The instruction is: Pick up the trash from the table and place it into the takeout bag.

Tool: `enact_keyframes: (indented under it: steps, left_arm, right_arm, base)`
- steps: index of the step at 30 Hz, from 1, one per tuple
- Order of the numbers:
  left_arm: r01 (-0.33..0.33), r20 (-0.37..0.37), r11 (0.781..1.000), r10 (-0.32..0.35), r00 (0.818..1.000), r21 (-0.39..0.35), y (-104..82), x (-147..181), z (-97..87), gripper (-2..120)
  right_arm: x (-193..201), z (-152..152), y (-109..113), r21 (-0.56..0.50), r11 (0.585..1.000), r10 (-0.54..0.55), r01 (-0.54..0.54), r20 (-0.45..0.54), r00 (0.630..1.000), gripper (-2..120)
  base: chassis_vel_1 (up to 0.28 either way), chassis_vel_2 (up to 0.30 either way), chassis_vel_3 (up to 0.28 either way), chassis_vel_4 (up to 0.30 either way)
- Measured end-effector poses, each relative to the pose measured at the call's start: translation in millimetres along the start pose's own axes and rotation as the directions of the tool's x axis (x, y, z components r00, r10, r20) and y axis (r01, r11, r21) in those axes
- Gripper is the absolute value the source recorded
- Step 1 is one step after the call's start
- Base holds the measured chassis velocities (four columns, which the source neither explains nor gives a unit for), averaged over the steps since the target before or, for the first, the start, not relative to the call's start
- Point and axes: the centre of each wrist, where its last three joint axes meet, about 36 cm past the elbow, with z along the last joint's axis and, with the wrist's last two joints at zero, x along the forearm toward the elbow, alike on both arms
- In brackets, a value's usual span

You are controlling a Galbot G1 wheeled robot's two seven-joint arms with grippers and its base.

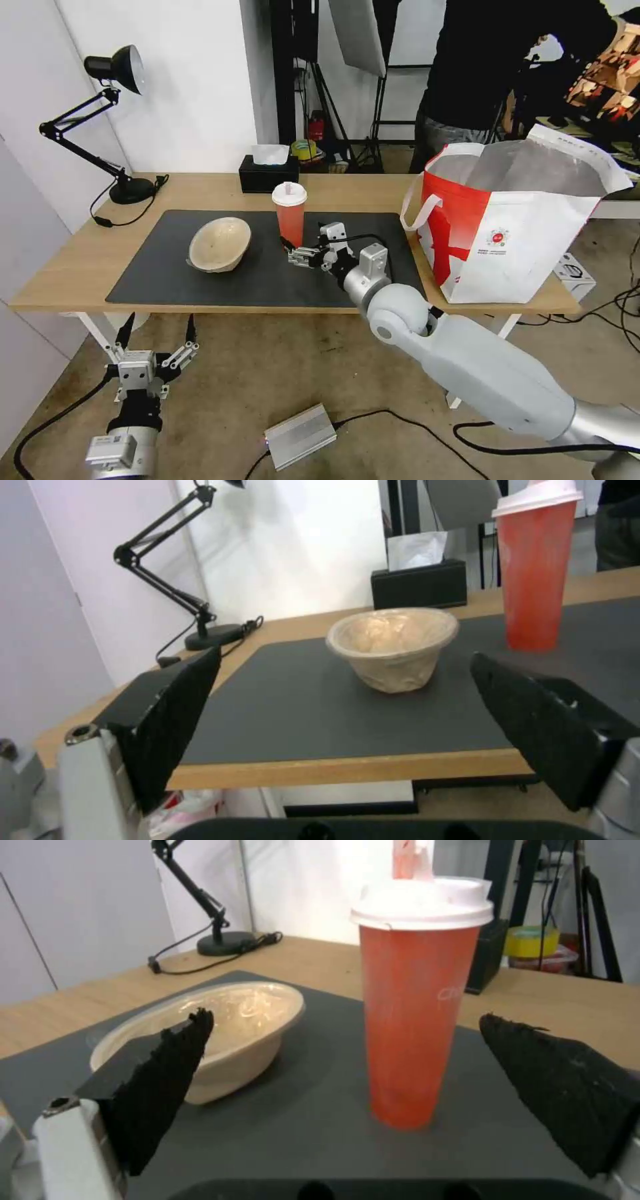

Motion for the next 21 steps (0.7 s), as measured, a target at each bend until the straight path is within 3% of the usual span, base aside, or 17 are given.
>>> enact_keyframes:
  steps: [21]
  left_arm:
    - [0.007,-0.001,1.0,-0.007,1.0,-0.005,2.8,1.2,0.3,100]
  right_arm:
    - [-42.7,11.2,-16.3,-0.001,0.998,0.066,-0.066,-0.013,0.998,100]
  base:
    - [0.0,0.0,0.0,0.0]
